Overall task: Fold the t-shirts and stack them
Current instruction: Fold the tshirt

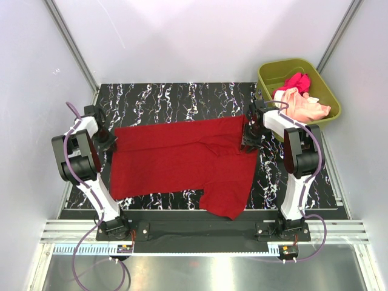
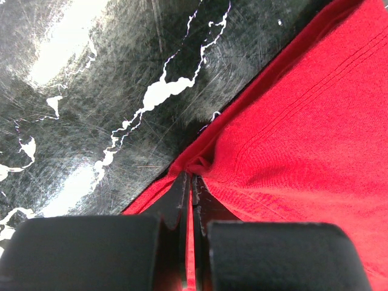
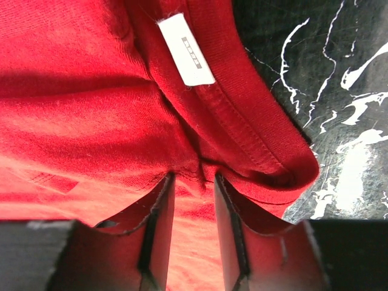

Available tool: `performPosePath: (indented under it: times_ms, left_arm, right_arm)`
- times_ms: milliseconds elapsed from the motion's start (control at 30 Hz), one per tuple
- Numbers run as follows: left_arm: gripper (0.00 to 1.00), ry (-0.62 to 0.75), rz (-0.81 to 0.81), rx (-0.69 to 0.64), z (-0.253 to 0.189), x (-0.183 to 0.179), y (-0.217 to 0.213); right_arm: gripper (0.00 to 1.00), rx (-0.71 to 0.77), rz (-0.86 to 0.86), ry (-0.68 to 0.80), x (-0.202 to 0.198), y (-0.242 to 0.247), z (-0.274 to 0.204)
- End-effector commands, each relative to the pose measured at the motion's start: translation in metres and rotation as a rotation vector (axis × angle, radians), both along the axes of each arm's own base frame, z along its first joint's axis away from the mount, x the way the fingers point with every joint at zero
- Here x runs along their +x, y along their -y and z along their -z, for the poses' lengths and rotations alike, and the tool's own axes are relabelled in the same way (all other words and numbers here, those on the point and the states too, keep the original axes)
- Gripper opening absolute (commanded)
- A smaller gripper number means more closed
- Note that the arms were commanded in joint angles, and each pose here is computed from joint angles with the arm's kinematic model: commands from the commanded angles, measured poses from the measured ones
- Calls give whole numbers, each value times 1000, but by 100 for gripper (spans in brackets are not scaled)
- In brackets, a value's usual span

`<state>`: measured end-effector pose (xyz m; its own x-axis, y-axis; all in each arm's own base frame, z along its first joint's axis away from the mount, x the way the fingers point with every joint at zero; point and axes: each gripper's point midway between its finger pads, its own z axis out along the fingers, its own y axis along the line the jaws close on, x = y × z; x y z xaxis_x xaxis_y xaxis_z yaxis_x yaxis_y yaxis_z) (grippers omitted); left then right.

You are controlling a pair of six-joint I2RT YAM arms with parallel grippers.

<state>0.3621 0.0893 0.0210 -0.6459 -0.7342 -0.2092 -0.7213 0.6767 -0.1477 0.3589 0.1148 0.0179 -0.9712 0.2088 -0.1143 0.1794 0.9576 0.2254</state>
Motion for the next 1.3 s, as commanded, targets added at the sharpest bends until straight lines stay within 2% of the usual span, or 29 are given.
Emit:
performPosePath:
  times_ms: [0,133,167,233,300,533,767,867,1033,1267]
  left_arm:
    - [0,67,3,23,-24,10,-6]
    - [0,73,3,25,-26,11,-6]
    - [0,73,2,24,-26,11,-6]
    - [0,83,1,23,-30,12,-5]
    - [0,97,1,28,-35,14,-6]
    - [0,172,2,50,-63,30,-4]
    - [0,277,40,64,-98,72,-5]
    - [0,239,37,53,-96,66,-4]
    - [0,161,20,69,-71,38,-3]
    - [2,141,34,68,-58,45,-6]
  right_arm:
    - [40,-23,-5,26,7,2,1]
    - [35,-4,-4,24,8,-1,2]
    - [30,4,-4,29,9,-3,0]
    - [12,12,1,45,12,-4,-6]
    - [0,17,11,80,18,-5,-24]
    - [0,139,51,268,52,-26,-113]
    - [0,216,95,467,105,-38,-173]
    - [0,239,99,491,120,-44,-189]
    - [0,239,104,470,121,-44,-180]
    - [0,221,96,468,116,-41,-178]
